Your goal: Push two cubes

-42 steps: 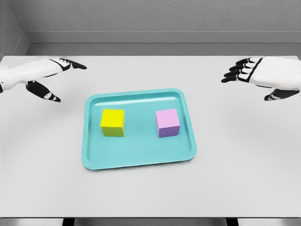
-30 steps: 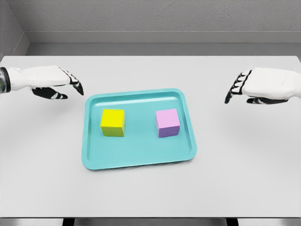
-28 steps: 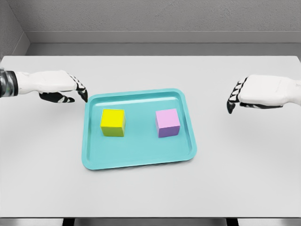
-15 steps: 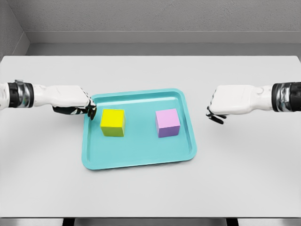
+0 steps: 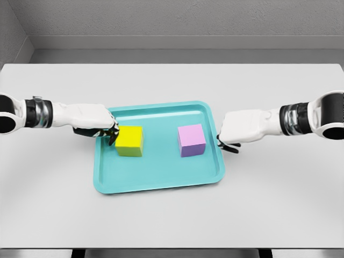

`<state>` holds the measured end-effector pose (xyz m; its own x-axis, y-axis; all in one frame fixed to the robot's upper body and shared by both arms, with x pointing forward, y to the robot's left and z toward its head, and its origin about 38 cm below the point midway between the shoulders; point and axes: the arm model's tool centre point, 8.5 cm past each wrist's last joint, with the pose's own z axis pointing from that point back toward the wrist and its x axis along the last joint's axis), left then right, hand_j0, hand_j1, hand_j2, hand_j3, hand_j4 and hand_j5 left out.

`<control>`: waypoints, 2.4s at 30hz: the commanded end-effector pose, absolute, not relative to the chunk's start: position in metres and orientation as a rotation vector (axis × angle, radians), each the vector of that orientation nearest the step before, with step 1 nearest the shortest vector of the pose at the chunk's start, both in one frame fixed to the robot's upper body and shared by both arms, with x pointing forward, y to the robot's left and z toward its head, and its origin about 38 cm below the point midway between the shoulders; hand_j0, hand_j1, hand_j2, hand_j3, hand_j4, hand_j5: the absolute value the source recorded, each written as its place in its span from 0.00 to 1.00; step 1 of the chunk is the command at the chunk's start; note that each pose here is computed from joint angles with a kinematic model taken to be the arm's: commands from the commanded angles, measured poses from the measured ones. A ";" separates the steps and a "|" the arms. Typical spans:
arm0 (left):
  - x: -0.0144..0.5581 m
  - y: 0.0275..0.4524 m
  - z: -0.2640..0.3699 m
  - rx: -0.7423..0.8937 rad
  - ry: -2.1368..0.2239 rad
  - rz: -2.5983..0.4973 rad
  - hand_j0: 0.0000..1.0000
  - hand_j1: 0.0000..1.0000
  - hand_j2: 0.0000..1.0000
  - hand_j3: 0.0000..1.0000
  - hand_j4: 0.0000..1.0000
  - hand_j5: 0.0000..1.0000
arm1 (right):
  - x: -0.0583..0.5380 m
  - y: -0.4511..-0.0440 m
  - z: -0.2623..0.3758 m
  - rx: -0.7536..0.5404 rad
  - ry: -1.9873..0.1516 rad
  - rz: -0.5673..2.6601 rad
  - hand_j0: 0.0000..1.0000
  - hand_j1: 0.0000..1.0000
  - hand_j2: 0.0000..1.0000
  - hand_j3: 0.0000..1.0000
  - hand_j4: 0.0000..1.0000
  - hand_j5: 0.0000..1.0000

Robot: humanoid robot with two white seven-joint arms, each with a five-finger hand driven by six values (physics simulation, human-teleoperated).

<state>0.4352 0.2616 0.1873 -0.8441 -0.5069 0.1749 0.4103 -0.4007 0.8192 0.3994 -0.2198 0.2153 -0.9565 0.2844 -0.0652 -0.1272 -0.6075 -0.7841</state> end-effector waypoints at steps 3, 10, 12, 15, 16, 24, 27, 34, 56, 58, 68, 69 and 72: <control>0.435 0.259 0.185 0.136 -1.265 -2.272 0.41 0.41 0.41 0.41 0.41 0.41 | 0.406 -0.219 0.208 -0.255 -1.241 2.591 0.09 0.09 0.09 0.09 0.09 0.09; 0.438 0.247 0.188 0.114 -1.308 -2.260 0.41 0.41 0.41 0.41 0.41 0.41 | 0.410 -0.204 0.200 -0.237 -1.246 2.607 0.09 0.09 0.09 0.09 0.09 0.09; 0.444 0.248 0.191 0.092 -1.334 -2.211 0.41 0.41 0.41 0.41 0.41 0.41 | 0.410 -0.200 0.199 -0.230 -1.248 2.615 0.09 0.09 0.09 0.09 0.09 0.09; 0.464 0.258 0.186 0.102 -1.320 -2.123 0.41 0.41 0.41 0.41 0.41 0.41 | 0.411 -0.197 0.199 -0.227 -1.251 2.620 0.09 0.09 0.09 0.09 0.09 0.09; 0.465 0.254 0.184 0.093 -1.325 -2.118 0.41 0.41 0.41 0.41 0.41 0.41 | 0.412 -0.194 0.196 -0.217 -1.251 2.620 0.09 0.09 0.09 0.09 0.09 0.09; 0.465 0.286 0.195 0.133 -1.300 -2.078 0.42 0.42 0.42 0.42 0.42 0.42 | 0.413 -0.181 0.197 -0.208 -1.269 2.639 0.09 0.09 0.09 0.09 0.09 0.09; 0.456 0.300 0.206 0.164 -1.286 -2.101 0.42 0.42 0.42 0.42 0.42 0.42 | 0.413 -0.175 0.199 -0.207 -1.285 2.644 0.10 0.10 0.10 0.10 0.10 0.10; 0.436 0.271 0.191 0.091 -1.276 -2.212 0.41 0.41 0.41 0.41 0.41 0.41 | 0.429 -0.226 0.225 -0.345 -1.245 2.546 0.16 0.16 0.16 0.16 0.16 0.16; 0.434 0.232 0.174 0.024 -1.291 -2.277 0.32 0.32 0.32 0.32 0.32 0.32 | 0.434 -0.165 0.175 -0.186 -1.189 2.646 0.15 0.15 0.15 0.15 0.15 0.15; 0.435 0.233 0.175 0.025 -1.293 -2.270 0.32 0.32 0.32 0.32 0.32 0.32 | 0.435 -0.165 0.175 -0.196 -1.183 2.650 0.15 0.15 0.15 0.15 0.15 0.15; 0.448 0.243 0.176 0.055 -1.282 -2.224 0.33 0.33 0.33 0.33 0.33 0.33 | 0.461 -0.178 0.175 -0.239 -1.140 2.578 0.15 0.15 0.15 0.15 0.15 0.15; 0.446 0.249 0.180 0.048 -1.289 -2.205 0.33 0.33 0.33 0.33 0.33 0.33 | 0.463 -0.175 0.177 -0.242 -1.145 2.577 0.15 0.15 0.15 0.15 0.15 0.15; 0.440 0.269 0.191 0.074 -1.276 -2.201 0.33 0.33 0.33 0.33 0.33 0.33 | 0.465 -0.162 0.180 -0.236 -1.169 2.585 0.15 0.15 0.15 0.15 0.15 0.15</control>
